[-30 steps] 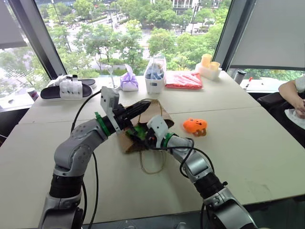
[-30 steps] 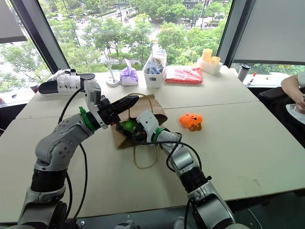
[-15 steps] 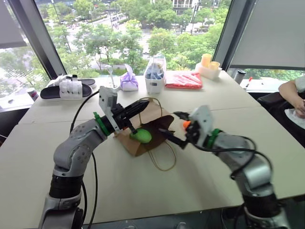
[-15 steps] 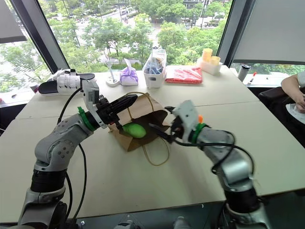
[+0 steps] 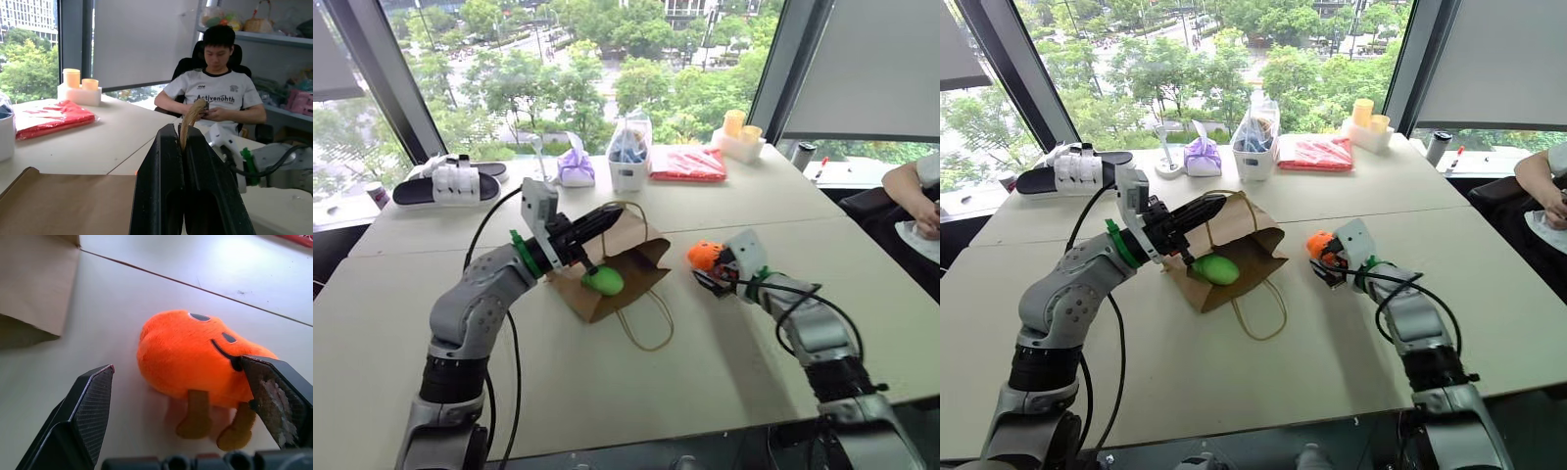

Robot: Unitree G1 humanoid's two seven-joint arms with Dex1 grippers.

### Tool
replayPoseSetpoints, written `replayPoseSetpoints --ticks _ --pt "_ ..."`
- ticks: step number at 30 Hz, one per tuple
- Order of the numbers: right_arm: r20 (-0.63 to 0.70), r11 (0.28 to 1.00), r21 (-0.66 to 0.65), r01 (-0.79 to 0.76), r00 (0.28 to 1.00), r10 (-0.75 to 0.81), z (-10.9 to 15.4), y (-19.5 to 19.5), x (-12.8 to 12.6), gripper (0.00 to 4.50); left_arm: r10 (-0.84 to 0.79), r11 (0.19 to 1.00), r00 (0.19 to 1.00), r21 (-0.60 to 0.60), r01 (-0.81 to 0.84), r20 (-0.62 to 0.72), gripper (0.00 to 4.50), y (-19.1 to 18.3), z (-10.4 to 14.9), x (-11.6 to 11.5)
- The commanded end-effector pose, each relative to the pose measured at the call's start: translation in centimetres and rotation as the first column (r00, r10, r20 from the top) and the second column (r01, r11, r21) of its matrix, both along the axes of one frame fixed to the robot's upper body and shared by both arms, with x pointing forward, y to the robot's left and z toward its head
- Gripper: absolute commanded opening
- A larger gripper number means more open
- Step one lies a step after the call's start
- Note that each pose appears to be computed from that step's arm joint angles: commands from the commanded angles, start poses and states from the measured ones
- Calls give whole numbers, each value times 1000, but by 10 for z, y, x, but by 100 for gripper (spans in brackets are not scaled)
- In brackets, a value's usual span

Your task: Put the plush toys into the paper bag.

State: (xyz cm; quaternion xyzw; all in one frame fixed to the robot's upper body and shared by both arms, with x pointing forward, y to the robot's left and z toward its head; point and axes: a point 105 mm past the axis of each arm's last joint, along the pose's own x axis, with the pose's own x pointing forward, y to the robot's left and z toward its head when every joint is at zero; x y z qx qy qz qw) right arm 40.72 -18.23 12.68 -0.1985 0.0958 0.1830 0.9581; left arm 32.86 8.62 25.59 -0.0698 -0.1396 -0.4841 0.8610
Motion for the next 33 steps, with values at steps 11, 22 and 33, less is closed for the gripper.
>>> replayPoseSetpoints --ticks 11,22,33 --pt "175 990 -118 74 983 -52 8 7 38 310 23 1000 997 -1 -23 68 0 3 14 -8" --pt "268 982 -31 -188 944 190 63 22 -46 5 -5 1000 998 -15 6 56 0 -3 15 -4" --pt "204 913 105 -394 907 368 55 103 -95 5 -39 999 998 -17 40 50 0 -7 15 -3"
